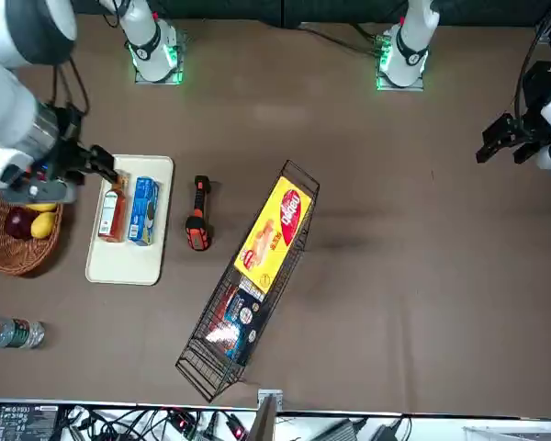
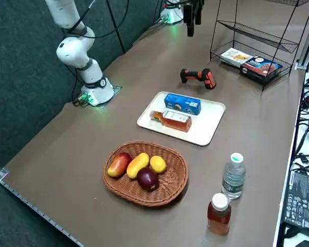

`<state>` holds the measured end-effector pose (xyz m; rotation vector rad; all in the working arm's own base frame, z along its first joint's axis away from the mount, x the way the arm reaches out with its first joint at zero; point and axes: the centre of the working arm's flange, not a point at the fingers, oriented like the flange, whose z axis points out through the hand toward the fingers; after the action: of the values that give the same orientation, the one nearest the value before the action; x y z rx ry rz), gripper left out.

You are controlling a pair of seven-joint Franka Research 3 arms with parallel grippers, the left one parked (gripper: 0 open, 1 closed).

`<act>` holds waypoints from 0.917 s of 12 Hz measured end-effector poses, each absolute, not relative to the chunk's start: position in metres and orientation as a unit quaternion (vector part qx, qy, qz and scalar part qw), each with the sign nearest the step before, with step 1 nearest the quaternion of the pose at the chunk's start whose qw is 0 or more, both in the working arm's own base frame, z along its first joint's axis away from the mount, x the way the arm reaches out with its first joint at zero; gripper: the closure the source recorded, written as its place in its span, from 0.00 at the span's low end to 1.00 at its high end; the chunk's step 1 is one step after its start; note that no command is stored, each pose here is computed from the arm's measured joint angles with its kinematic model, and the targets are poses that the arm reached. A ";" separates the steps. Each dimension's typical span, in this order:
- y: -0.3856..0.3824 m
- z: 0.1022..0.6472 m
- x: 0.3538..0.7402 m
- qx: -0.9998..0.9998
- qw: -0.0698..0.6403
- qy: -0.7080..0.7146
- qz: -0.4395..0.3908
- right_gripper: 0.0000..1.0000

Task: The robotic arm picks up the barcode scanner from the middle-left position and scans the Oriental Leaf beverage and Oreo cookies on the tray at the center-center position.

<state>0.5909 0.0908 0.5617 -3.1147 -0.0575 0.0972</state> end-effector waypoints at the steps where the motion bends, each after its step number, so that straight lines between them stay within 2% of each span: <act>1: 0.077 0.574 0.588 -0.999 0.014 -0.022 0.025 0.00; 5: 0.019 0.623 0.567 -1.000 0.010 -0.005 -0.005 0.00; 11: 0.000 0.622 0.553 -0.999 -0.009 -0.025 0.020 0.00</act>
<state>0.5533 0.0003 0.6219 -3.1572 -0.0793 0.0636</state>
